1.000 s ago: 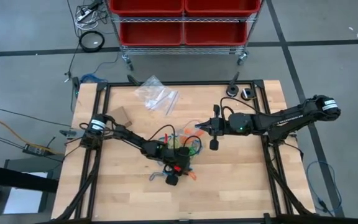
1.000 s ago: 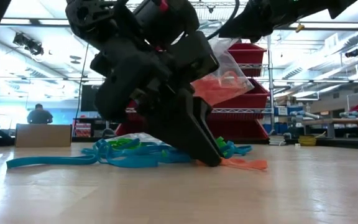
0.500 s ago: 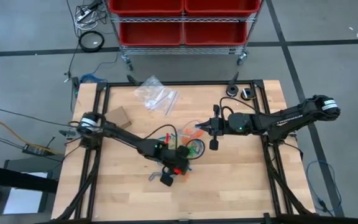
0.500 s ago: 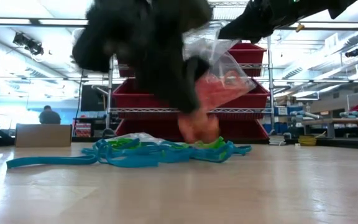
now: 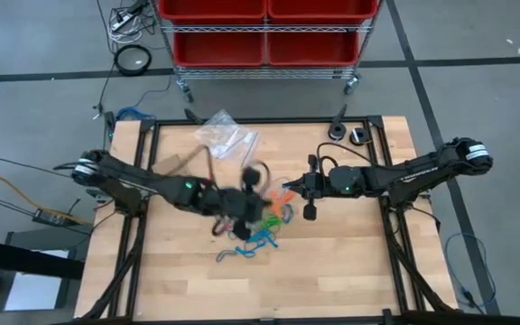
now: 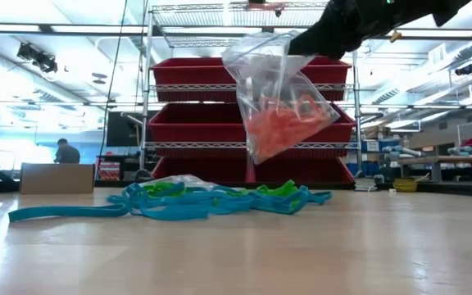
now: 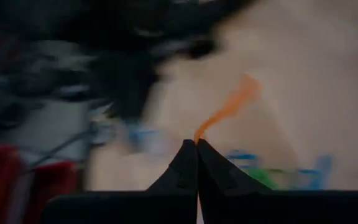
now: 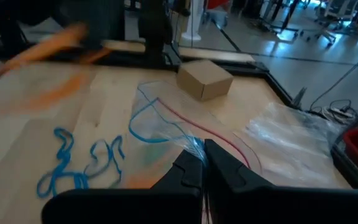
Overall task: Sort rubber bands
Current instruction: Put the orange rubber band into the transparent zip bag
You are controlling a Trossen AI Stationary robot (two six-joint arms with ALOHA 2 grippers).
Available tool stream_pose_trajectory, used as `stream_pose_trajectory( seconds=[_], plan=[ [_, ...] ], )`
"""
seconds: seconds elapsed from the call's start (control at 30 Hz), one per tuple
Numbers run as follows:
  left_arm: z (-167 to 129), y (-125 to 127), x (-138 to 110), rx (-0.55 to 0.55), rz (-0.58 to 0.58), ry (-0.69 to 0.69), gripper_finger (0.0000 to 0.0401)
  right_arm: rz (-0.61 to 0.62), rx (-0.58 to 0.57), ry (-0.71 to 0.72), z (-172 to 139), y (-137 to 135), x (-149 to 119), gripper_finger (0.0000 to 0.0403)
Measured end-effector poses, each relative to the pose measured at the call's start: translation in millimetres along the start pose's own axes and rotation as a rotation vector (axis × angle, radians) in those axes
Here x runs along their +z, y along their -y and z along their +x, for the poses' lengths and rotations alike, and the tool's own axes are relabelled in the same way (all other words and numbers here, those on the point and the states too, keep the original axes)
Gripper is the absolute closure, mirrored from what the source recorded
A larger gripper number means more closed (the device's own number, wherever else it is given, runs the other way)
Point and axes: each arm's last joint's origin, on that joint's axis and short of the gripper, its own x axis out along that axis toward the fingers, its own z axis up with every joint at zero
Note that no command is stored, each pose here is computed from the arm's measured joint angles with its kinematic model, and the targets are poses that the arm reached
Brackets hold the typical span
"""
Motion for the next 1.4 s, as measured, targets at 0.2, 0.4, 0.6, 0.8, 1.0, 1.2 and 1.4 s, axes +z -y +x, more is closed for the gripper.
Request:
stream_pose_trajectory(
  seconds=[0.2,0.4,0.6,0.8,1.0,1.2,1.4],
  plan=[
    [-1,-42,-10,0.119,-0.026,-0.047,0.0401,0.000,0.016,-0.027,7,-3,-6,0.0403],
    [11,-55,-30,0.065,-0.069,-0.137,0.0401,-0.005,0.027,-0.032,10,-6,-8,0.0403],
    [29,-44,-38,-0.037,-0.103,-0.177,0.0401,-0.018,0.026,-0.025,10,-6,-8,0.0403],
    [42,-26,-44,-0.103,-0.074,-0.252,0.0399,-0.021,0.026,-0.025,10,-6,-8,0.0403],
    [41,-16,-38,-0.123,-0.050,-0.226,0.0398,-0.023,0.026,-0.026,10,-6,-8,0.0403],
    [37,-7,-32,-0.135,-0.026,-0.204,0.0398,-0.023,0.021,-0.027,10,-5,-8,0.0403],
    [35,-3,-25,-0.108,0.001,-0.172,0.0398,-0.022,0.017,-0.028,10,-5,-8,0.0403]
  ],
)
